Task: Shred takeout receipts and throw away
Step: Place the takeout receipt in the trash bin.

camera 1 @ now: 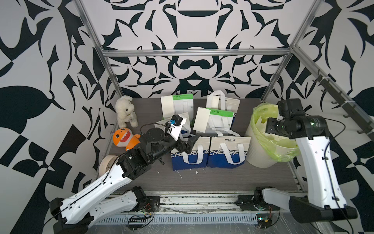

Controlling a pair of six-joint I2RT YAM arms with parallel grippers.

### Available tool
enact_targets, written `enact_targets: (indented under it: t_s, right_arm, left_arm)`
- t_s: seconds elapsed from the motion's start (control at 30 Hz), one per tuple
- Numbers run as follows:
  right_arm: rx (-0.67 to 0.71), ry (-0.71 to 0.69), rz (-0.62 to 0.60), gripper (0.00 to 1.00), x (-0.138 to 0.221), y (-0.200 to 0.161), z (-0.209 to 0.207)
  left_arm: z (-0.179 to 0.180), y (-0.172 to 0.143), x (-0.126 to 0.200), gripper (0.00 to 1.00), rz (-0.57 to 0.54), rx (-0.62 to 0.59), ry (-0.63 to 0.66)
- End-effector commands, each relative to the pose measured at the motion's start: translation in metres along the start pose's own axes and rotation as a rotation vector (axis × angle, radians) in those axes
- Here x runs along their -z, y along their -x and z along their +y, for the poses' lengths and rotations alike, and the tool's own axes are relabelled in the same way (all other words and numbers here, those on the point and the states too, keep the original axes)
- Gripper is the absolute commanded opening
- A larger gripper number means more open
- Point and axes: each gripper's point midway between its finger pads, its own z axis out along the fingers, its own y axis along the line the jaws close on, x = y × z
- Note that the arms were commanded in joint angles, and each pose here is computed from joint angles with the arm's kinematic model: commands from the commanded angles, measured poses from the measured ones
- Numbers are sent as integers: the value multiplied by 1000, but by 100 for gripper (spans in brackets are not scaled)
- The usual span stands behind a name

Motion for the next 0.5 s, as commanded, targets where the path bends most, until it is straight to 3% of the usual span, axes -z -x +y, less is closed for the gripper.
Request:
enact_targets:
  t_s: [0.0, 0.17, 0.33, 0.47]
  right_arm:
    - [15, 120, -46, 100, 20, 6, 15]
    - [23, 199, -91, 100, 34, 17, 26]
    - [21, 543, -231, 83, 80, 38, 75]
    - [6, 732, -234, 67, 99, 50, 104]
  left_arm:
    - [-8, 19, 8, 100, -80, -39, -43]
    - [-3, 18, 0, 100, -51, -99, -9]
    - [20, 15, -26, 100, 82, -138, 101]
    - [43, 31, -40, 100, 110, -22, 1]
